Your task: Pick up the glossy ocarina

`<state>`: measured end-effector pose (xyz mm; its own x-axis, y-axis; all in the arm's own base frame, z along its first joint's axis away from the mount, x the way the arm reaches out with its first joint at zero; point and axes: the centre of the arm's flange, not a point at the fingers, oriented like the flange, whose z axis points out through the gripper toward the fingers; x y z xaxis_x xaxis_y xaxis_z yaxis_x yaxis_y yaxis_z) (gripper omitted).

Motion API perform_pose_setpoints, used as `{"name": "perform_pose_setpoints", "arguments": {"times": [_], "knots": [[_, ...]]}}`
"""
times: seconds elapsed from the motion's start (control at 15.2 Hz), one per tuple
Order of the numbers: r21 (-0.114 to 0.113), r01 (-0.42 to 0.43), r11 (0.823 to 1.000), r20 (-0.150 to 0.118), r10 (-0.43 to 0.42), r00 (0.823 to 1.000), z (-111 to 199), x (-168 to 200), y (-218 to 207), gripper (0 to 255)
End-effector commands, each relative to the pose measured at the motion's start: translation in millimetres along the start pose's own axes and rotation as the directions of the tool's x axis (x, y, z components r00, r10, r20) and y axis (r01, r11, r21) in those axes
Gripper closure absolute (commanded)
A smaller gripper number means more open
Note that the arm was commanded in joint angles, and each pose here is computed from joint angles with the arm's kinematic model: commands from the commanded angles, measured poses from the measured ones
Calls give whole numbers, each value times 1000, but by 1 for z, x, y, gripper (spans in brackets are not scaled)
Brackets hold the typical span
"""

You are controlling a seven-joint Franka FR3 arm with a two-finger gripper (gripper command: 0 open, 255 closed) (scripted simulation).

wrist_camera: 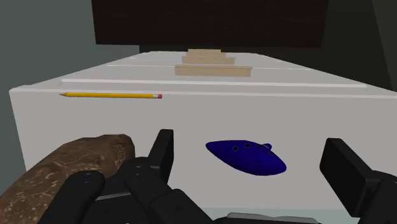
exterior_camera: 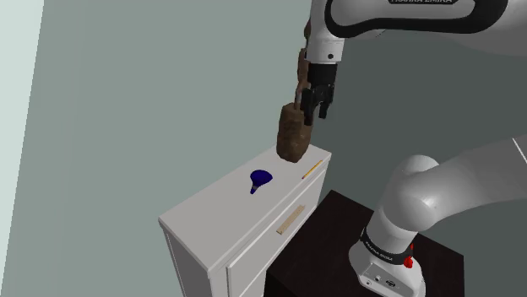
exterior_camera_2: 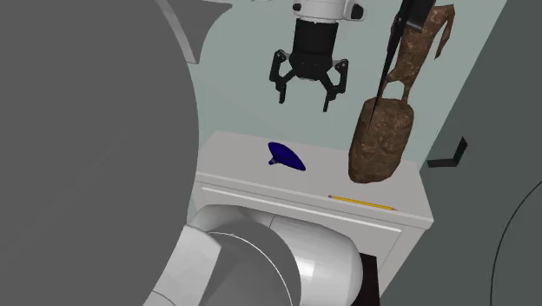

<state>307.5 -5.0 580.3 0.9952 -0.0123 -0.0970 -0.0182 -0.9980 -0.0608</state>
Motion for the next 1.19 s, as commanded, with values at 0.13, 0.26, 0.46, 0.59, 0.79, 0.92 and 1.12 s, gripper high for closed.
{"name": "perform_pose_setpoints", "arguments": {"times": [0.13,0.26,0.46,0.59,0.79,0.92,1.12], "knots": [[-7,-101,995,5,101,995,19,13,-16,0],[-15,-201,979,10,202,979,37,27,-30,0],[-27,-347,937,15,348,937,66,50,-49,0],[-36,-440,897,17,441,897,85,67,-59,0],[-49,-571,820,19,572,820,114,93,-70,0],[-58,-651,757,19,652,758,133,112,-75,0],[-71,-757,649,17,760,650,163,140,-79,0]]}}
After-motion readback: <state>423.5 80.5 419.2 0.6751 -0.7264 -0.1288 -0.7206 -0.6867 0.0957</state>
